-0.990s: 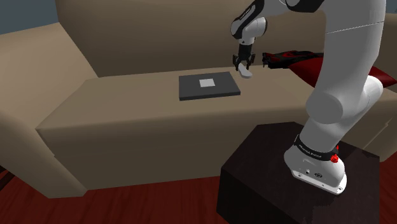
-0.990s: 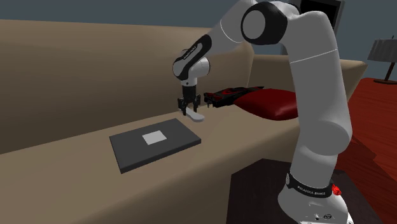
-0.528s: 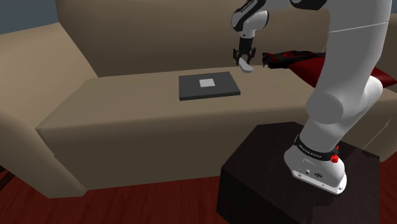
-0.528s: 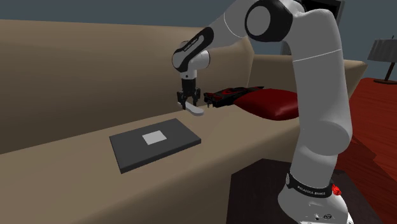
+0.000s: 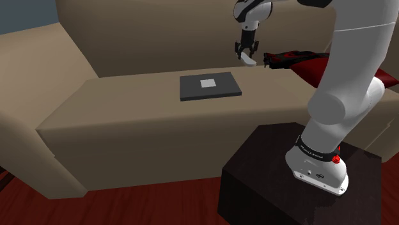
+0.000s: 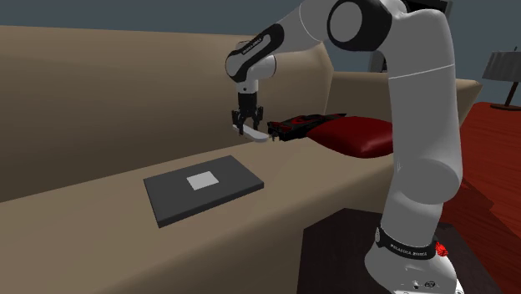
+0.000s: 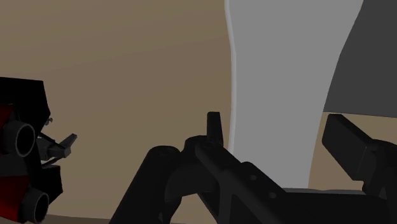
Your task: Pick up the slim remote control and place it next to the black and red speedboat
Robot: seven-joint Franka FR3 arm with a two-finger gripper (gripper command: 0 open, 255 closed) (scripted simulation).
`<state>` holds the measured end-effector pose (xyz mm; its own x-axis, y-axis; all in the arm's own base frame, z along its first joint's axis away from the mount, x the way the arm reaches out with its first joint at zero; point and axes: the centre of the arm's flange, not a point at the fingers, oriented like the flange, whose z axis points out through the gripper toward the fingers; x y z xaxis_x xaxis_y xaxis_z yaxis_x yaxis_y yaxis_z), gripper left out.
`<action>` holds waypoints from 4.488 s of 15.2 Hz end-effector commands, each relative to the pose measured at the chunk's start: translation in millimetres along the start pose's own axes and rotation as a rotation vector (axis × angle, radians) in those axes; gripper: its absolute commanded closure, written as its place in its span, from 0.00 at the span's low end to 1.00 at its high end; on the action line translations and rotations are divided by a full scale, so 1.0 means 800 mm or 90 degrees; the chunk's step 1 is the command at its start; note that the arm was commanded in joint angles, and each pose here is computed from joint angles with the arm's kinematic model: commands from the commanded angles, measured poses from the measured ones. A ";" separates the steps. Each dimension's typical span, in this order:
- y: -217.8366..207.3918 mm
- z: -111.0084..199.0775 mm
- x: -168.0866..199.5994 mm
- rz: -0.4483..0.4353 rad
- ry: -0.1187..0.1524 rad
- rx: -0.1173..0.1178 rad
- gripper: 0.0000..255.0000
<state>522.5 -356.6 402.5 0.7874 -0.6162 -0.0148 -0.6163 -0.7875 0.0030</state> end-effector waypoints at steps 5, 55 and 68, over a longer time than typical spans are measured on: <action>0.001 -0.040 0.000 0.000 0.000 0.000 1.00; 0.224 0.085 -0.198 0.000 0.000 0.000 1.00; 0.224 0.096 -0.198 0.000 0.000 0.000 0.00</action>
<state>286.6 -399.3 328.4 0.7874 -0.6162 -0.0149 -0.6163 -0.7875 0.0028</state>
